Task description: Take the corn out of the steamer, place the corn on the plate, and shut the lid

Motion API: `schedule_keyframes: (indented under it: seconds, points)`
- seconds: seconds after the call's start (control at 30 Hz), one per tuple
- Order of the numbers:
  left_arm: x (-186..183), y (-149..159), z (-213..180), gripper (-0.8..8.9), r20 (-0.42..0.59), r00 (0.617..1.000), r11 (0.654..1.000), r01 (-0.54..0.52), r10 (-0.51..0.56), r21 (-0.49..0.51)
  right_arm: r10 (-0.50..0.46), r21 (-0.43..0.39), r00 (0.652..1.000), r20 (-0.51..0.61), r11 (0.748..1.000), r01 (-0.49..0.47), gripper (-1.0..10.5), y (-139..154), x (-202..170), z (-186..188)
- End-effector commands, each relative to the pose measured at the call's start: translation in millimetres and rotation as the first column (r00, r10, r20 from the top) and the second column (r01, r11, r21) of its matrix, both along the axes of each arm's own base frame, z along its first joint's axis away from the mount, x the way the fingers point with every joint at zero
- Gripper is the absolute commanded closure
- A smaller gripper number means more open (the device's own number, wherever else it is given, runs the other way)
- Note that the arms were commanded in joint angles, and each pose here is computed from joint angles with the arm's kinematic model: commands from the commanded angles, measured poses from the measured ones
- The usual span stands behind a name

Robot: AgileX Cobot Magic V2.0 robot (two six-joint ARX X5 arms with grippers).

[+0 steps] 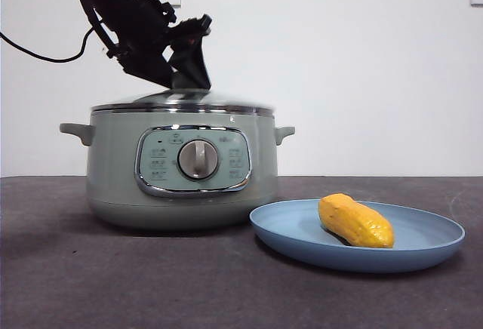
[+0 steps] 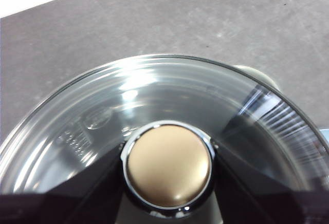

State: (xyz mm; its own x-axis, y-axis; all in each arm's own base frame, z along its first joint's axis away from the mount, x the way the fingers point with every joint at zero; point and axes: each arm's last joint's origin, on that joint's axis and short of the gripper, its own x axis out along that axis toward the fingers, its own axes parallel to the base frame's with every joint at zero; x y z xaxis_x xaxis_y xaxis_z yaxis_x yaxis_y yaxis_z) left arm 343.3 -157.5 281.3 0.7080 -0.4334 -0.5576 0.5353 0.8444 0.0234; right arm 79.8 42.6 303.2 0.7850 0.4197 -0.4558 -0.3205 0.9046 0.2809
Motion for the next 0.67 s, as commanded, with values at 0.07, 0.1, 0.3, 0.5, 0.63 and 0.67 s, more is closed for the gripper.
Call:
schedule_keyframes:
  seconds: [0.07,0.1,0.3,0.5,0.63,0.67]
  points:
    - [-1.8,1.1,-18.3,8.22,-0.065,0.998,0.997,0.006,-0.001,0.077,0.006,-0.008,1.0,0.0,1.0,-0.006,2.9,0.6,0.6,-2.2]
    - [-1.8,1.1,-18.3,8.22,-0.065,0.998,0.997,0.005,0.0,0.078,0.006,-0.008,1.0,0.0,1.0,-0.006,2.9,0.6,0.6,-2.2]
    - [-2.2,0.9,-18.6,8.12,-0.072,0.997,0.997,0.009,-0.004,0.072,0.006,-0.008,1.0,0.0,1.0,-0.006,2.9,0.6,0.6,-2.2]
    - [-2.3,1.0,-18.4,2.85,-0.073,0.997,0.997,0.009,-0.004,0.072,0.006,-0.008,1.0,0.0,1.0,-0.006,2.9,0.6,0.6,-2.3]
    - [-2.6,1.1,-17.1,2.47,-0.069,0.998,0.997,0.008,-0.003,0.071,0.007,-0.008,1.0,0.0,1.0,-0.007,2.9,0.6,0.6,-2.3]
    - [-2.9,1.3,-16.0,2.47,-0.067,0.998,0.998,0.008,-0.003,0.069,0.007,-0.008,1.0,0.0,1.0,-0.007,2.9,0.6,0.6,-2.3]
